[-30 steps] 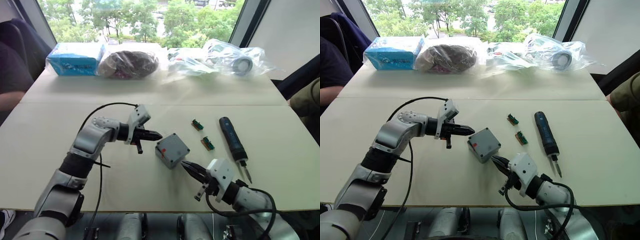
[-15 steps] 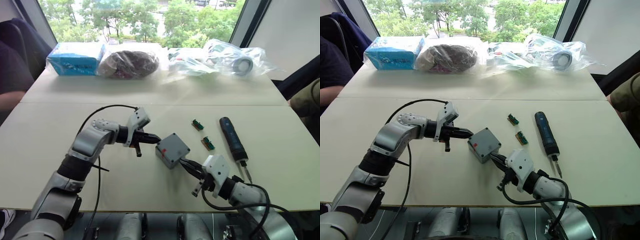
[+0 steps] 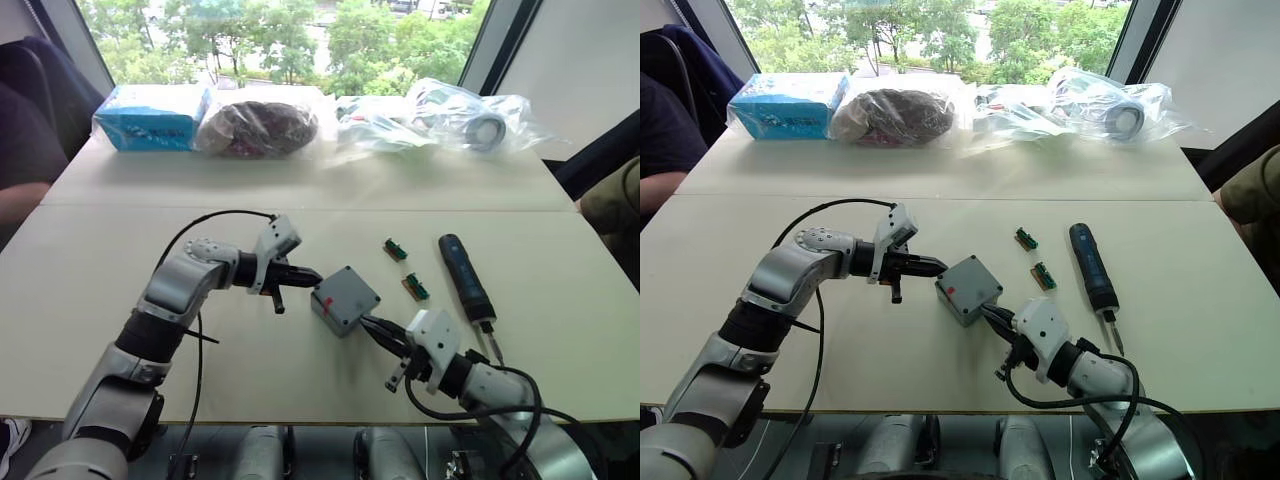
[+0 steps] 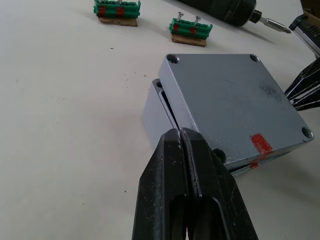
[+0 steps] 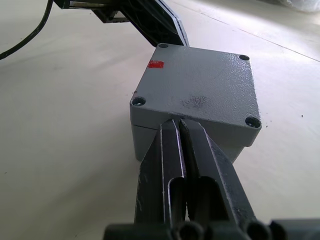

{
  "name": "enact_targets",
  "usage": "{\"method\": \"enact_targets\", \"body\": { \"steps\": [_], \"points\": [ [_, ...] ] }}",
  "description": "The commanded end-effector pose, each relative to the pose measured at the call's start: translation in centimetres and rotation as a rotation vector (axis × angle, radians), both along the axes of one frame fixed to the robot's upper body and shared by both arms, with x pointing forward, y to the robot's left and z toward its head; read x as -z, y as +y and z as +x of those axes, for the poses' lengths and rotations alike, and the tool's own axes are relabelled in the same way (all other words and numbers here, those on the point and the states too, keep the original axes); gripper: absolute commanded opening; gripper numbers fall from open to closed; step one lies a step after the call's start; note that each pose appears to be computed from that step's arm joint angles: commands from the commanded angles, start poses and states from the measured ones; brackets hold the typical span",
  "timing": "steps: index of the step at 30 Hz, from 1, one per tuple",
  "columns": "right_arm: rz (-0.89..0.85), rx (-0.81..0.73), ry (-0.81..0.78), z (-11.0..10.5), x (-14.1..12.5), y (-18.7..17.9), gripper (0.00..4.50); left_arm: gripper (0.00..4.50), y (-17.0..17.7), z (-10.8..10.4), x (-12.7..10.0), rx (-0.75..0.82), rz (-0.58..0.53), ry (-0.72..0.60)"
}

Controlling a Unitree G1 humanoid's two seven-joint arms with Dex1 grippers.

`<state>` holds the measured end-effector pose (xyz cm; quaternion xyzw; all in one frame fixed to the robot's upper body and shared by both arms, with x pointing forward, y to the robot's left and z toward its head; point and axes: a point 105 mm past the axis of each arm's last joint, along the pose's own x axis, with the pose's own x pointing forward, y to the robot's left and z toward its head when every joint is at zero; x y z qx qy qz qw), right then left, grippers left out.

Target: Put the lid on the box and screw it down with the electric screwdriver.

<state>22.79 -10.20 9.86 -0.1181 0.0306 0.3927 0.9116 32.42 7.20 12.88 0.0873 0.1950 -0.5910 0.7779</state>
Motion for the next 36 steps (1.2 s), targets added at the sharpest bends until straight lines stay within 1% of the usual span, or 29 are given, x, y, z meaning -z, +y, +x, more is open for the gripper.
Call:
{"method": "enact_targets", "body": {
  "steps": [1,9,15,23,32,36],
  "points": [
    [0.014,-0.007,-0.048,0.3,-0.9,0.3,0.07,0.00,-0.1,-0.3,-0.9,0.010,-0.028,-0.019],
    [0.012,-0.035,-0.038,0.2,-0.9,0.5,0.07,0.00,0.0,-0.6,-0.9,0.007,-0.027,-0.013],
    [0.016,-0.048,-0.030,-0.1,-0.8,0.7,0.07,0.00,-0.5,-1.2,-0.9,0.041,-0.020,-0.015],
    [0.026,-0.050,-0.021,-0.4,-0.8,0.8,0.07,0.00,-0.5,-1.3,-0.7,0.048,-0.002,-0.012],
    [0.035,-0.057,-0.009,-0.5,-0.7,0.9,0.07,0.00,-0.1,-0.8,-0.1,0.040,0.038,-0.034],
    [0.030,-0.052,-0.008,-0.5,-0.7,0.7,0.07,0.00,0.2,-0.1,-0.2,0.014,0.038,-0.055]
  ]
}}
